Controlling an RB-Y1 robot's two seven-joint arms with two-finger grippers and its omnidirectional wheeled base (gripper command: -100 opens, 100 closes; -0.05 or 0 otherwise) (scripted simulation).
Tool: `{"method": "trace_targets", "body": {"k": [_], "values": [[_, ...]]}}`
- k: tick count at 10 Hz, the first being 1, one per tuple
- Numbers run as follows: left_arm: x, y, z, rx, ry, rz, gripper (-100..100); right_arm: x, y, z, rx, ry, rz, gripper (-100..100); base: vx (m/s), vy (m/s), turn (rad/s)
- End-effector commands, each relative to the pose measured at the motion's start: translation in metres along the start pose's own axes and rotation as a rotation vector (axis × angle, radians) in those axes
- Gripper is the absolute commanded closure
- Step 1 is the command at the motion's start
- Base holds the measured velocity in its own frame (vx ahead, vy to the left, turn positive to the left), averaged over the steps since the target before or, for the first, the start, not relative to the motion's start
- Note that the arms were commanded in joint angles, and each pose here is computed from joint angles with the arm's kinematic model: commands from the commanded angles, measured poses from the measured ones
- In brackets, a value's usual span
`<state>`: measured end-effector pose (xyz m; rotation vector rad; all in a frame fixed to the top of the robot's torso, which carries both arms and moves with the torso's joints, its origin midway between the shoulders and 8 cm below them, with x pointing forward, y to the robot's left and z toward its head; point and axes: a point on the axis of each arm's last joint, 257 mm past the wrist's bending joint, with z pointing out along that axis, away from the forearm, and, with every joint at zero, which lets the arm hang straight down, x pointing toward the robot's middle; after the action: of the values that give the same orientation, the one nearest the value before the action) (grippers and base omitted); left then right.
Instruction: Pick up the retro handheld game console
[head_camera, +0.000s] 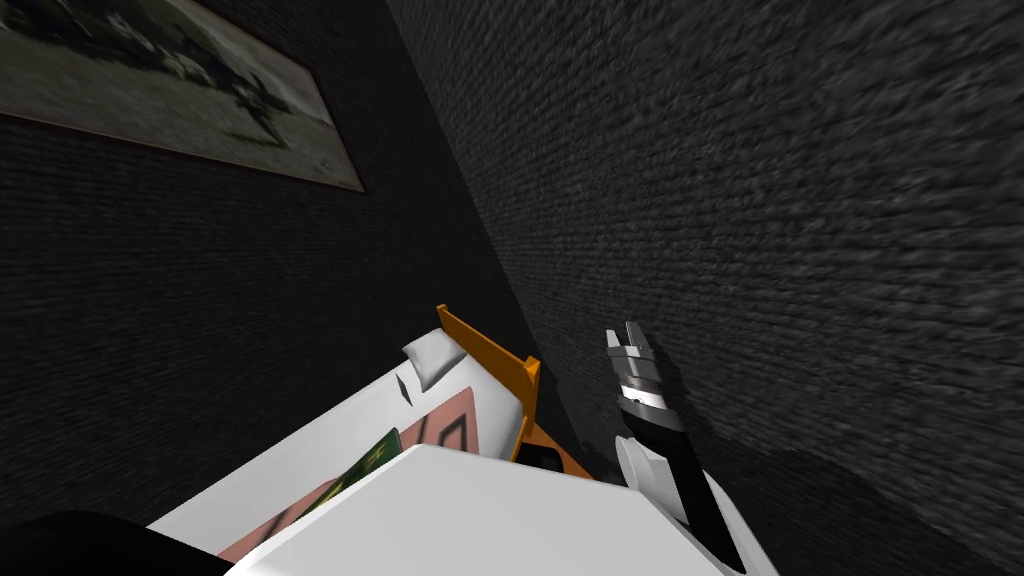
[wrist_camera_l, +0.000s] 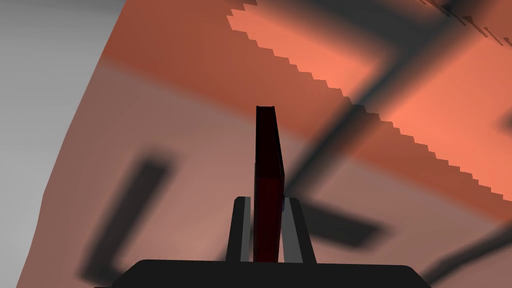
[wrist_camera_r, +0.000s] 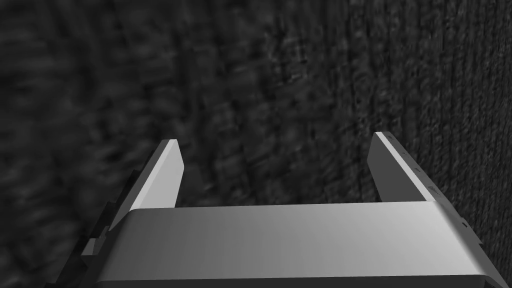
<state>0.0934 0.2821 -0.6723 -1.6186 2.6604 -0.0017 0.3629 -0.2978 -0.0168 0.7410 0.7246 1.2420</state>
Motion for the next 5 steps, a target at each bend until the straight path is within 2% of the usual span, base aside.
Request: {"method": "trace_targets", "body": {"k": [1,3,4,5], "values": [[-0.0046,0.0,-0.0046,-0.003,0.003,0.008,100,0.0,0.0,0.0,0.0,0.0,0.0,0,0.006,-0.018,0.035],[-0.0102,0.0001,-0.01,-0.003,0.004,0.017,100,0.0,-0.0014,-0.0008,0.004,0.0,0.0,0,0.0,-0.028,0.044],[-0.0087,0.0001,-0.0079,-0.003,0.003,0.013,100,0.0002,-0.0021,-0.0012,0.006,0.0,0.001,0,0.0,-0.012,0.013],[-0.0087,0.0004,-0.0083,-0.004,0.004,0.014,0,0.0005,-0.0023,-0.0013,0.007,0.001,0.001,0,0.0,0.0,0.0]]}}
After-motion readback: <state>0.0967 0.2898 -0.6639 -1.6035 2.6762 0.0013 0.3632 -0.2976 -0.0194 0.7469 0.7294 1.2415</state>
